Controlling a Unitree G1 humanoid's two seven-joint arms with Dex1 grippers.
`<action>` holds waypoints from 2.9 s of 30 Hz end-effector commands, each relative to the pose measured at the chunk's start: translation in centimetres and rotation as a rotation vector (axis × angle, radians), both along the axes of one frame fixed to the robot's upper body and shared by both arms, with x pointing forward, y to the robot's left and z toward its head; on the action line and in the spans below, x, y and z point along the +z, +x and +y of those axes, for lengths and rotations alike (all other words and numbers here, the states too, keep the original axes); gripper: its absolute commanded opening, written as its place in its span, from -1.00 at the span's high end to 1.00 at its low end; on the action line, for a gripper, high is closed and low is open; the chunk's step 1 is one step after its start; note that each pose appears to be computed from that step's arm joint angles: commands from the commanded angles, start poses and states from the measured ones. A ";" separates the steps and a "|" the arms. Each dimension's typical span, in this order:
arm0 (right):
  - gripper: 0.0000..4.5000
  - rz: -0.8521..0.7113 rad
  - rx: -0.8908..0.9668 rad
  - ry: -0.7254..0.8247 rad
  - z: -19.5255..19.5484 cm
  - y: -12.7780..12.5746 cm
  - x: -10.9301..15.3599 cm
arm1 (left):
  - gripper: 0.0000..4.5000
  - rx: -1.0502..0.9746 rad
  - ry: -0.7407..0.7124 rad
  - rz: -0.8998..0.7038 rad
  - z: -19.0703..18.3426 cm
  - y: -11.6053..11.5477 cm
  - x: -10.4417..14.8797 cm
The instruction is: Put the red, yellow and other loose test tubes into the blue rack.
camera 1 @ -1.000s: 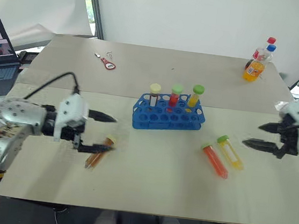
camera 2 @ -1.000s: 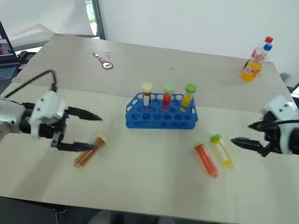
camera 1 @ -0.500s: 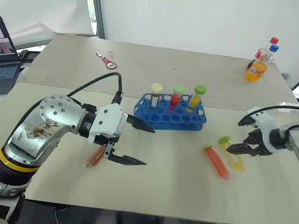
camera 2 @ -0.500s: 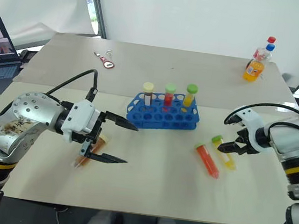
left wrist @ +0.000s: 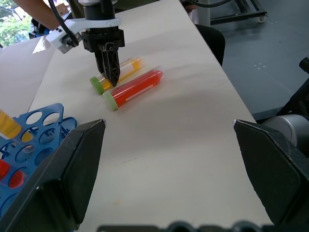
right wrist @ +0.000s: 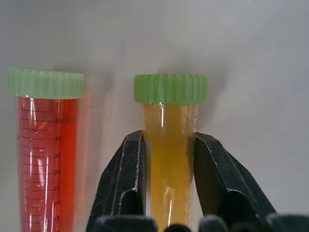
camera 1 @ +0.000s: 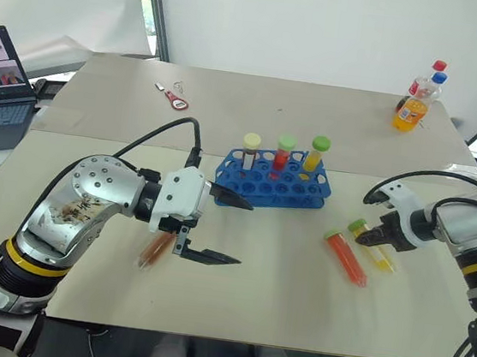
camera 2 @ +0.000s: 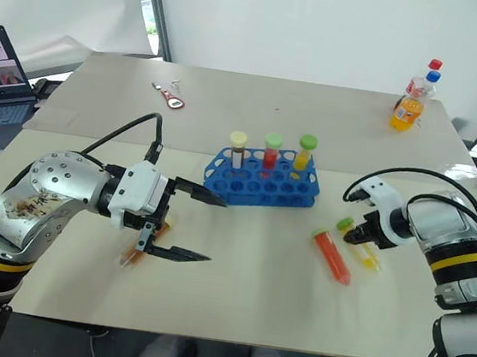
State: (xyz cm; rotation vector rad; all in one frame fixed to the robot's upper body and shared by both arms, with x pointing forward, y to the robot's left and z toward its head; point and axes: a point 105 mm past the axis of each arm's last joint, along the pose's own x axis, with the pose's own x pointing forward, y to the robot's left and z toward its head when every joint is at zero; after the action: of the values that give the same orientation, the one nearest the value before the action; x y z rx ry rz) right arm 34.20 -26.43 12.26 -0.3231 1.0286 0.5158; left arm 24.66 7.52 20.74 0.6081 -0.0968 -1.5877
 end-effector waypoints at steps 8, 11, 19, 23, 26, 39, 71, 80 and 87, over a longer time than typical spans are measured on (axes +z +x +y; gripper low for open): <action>0.57 -0.390 0.092 0.061 2.3 0.1 7.1 | -1.00 0.102 -0.024 -0.017 1.9 2.0 0.8; 0.57 -0.610 0.124 0.188 5.1 0.3 9.5 | -1.00 0.132 -0.073 0.008 2.2 2.2 1.4; 0.57 -1.055 -0.055 0.344 7.7 2.4 11.9 | -1.00 0.192 -0.126 0.066 2.5 2.3 1.7; 0.57 -1.125 -0.065 0.313 8.4 3.4 10.3 | -1.00 0.201 -0.138 0.082 2.0 2.1 1.7; 0.57 -1.143 -0.081 0.319 8.8 4.0 9.6 | -1.00 0.201 -0.135 0.087 2.0 1.9 1.6; 0.57 -1.180 -0.099 0.352 11.0 4.8 8.1 | -1.00 0.236 -0.143 0.094 2.0 2.3 1.4; 0.10 -1.232 -0.384 0.497 13.3 3.5 3.6 | -1.00 0.319 -0.240 0.137 1.0 3.6 1.1; -0.78 -1.027 -0.193 0.481 11.1 0.6 3.8 | -1.00 0.332 -0.259 0.131 0.6 3.9 0.8; -0.78 -0.828 0.052 0.337 8.9 -3.9 6.0 | -1.00 0.314 -0.201 0.091 1.3 4.1 -0.2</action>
State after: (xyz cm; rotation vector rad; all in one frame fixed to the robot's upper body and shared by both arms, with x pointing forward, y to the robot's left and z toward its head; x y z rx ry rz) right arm 31.37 -18.01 16.87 -0.2162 0.1118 0.4622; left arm 29.16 8.66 20.23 0.3188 -0.0564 -1.2572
